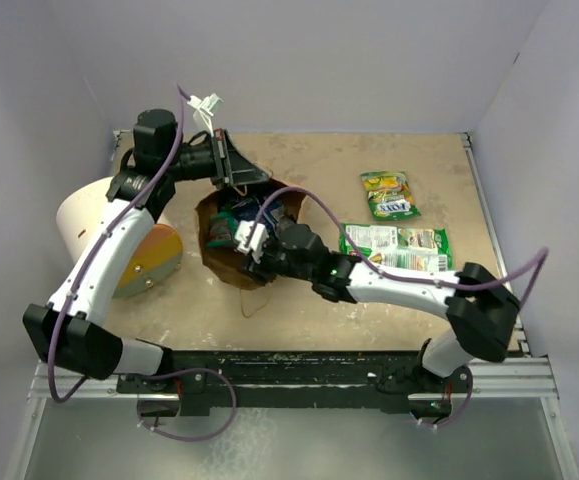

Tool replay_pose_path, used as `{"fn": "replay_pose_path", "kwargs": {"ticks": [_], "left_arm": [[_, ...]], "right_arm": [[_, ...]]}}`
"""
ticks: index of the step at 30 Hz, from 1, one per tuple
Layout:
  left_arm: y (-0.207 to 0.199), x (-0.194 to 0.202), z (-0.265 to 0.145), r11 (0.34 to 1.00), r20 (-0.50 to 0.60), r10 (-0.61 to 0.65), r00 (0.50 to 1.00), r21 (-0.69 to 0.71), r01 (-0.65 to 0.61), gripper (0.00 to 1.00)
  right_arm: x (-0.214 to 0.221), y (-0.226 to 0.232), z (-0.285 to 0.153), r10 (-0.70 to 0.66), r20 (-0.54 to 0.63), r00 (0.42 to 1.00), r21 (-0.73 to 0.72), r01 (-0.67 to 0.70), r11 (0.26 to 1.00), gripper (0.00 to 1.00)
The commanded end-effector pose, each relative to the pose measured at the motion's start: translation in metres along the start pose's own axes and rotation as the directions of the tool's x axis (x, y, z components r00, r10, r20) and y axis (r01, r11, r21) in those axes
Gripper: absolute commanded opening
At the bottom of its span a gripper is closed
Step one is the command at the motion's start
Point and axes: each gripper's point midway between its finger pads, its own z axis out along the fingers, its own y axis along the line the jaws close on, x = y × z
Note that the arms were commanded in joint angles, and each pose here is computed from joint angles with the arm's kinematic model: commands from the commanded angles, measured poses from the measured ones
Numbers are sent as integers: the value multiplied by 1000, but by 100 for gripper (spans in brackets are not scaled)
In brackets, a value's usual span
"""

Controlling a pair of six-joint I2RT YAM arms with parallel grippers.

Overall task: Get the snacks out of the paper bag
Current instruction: Take out the snack from the paper bag.

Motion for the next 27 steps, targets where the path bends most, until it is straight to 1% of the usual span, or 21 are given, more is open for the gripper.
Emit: {"fn": "replay_pose_path", "kwargs": {"ticks": [1, 5, 8, 11, 14, 19, 21, 24, 26, 27], "left_arm": [[-60, -4, -25, 986, 92, 88, 992, 137, -100, 0], [-66, -5, -28, 987, 85, 81, 993, 134, -92, 0], [-72, -10, -28, 986, 85, 68, 994, 148, -80, 0], [-72, -14, -26, 987, 87, 56, 995, 143, -68, 0], [-70, -15, -25, 989, 90, 41, 995, 139, -53, 0], [-67, -14, -24, 991, 87, 10, 996, 130, -21, 0], [-65, -14, -24, 993, 90, -13, 996, 116, 2, 0], [-50, -12, -23, 991, 105, -134, 985, 34, 132, 0], [-41, -8, -20, 976, 105, -220, 970, 15, 219, 0], [-38, -5, -18, 969, 96, -247, 964, 17, 247, 0]], "right_arm": [[-23, -6, -43, -171, 87, 981, 25, 169, 985, 49], [-30, -8, -72, -342, 124, 932, 51, 338, 940, 50], [-40, -21, -78, -429, 124, 895, 124, 415, 901, 53], [-47, -33, -71, -500, 96, 861, 167, 481, 861, 57], [-57, -37, -57, -569, 74, 819, 152, 554, 818, 59], [-89, -61, -40, -626, 61, 777, 262, 593, 761, 60], [-95, -69, -37, -633, 45, 772, 296, 595, 747, 59], [-101, -77, -30, -657, 19, 753, 315, 620, 719, 58], [-98, -91, -27, -659, -22, 752, 330, 627, 705, 57], [-94, -94, -24, -661, -35, 749, 316, 636, 704, 57]]}}
